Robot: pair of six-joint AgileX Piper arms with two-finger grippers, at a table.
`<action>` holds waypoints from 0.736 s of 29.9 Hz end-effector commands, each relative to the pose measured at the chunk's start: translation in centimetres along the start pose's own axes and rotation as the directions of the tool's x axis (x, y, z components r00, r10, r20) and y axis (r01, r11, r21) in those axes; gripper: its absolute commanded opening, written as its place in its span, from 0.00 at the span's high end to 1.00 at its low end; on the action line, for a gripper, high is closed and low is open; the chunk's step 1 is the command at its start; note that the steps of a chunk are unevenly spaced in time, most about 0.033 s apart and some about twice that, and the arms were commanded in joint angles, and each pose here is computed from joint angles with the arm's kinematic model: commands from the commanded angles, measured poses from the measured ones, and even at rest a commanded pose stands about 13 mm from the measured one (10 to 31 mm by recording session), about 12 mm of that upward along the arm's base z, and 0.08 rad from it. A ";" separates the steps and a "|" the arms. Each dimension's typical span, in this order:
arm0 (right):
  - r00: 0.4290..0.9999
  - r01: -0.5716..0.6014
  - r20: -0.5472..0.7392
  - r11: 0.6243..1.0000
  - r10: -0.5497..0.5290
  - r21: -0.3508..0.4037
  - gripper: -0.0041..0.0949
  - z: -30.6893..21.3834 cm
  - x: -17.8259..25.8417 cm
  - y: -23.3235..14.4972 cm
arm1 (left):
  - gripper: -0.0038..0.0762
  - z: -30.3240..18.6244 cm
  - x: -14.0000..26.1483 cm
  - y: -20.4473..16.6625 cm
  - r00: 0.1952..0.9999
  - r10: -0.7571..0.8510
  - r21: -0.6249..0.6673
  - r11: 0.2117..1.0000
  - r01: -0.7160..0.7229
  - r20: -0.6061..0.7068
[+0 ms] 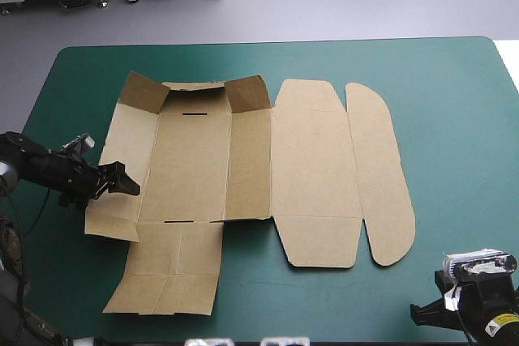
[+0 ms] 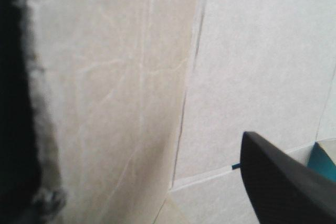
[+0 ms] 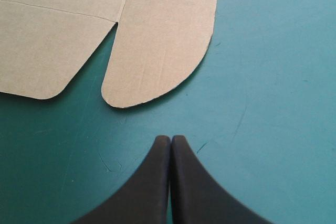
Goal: Fold the box
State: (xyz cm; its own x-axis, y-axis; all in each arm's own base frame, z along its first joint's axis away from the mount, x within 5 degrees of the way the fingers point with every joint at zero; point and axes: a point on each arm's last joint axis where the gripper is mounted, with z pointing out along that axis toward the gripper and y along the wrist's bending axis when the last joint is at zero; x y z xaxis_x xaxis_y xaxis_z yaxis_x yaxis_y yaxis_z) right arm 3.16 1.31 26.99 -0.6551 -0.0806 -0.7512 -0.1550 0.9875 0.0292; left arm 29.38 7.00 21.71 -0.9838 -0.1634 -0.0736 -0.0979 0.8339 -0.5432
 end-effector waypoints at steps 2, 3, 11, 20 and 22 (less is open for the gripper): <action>0.998 0.000 0.067 1.000 0.000 0.001 0.98 -0.4 -1.1 0.0 | 0.39 -1.3 0.0 -2.0 0.998 0.020 0.084 0.996 -0.025 0.055; 0.998 0.000 0.067 1.000 0.000 0.001 0.98 -0.4 -1.1 0.0 | 0.42 -1.3 -0.1 -1.9 0.998 0.020 0.080 0.996 -0.025 0.062; 0.998 0.000 0.067 1.000 0.000 0.001 0.98 -0.4 -1.1 0.0 | 0.69 -1.3 -0.5 -1.9 0.993 0.042 0.074 0.996 -0.050 0.108; 0.998 0.000 0.067 1.000 0.000 0.001 0.98 -0.4 -1.1 0.0 | 0.96 -0.1 -0.9 -3.5 0.978 0.189 -0.007 0.982 -0.189 0.084; 0.998 0.000 0.067 1.000 0.000 0.001 0.98 -0.4 -1.1 0.0 | 0.96 0.2 -1.1 -4.5 0.963 0.264 -0.054 0.964 -0.262 0.050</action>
State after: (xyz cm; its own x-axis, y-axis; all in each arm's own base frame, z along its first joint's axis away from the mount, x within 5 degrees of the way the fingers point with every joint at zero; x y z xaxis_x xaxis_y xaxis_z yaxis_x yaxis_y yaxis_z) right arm 3.16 1.31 26.99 -0.6551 -0.0806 -0.7512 -0.1550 0.9875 0.0292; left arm 30.46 4.94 21.67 -0.9839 -0.0509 -0.1710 0.0433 0.8617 -0.5056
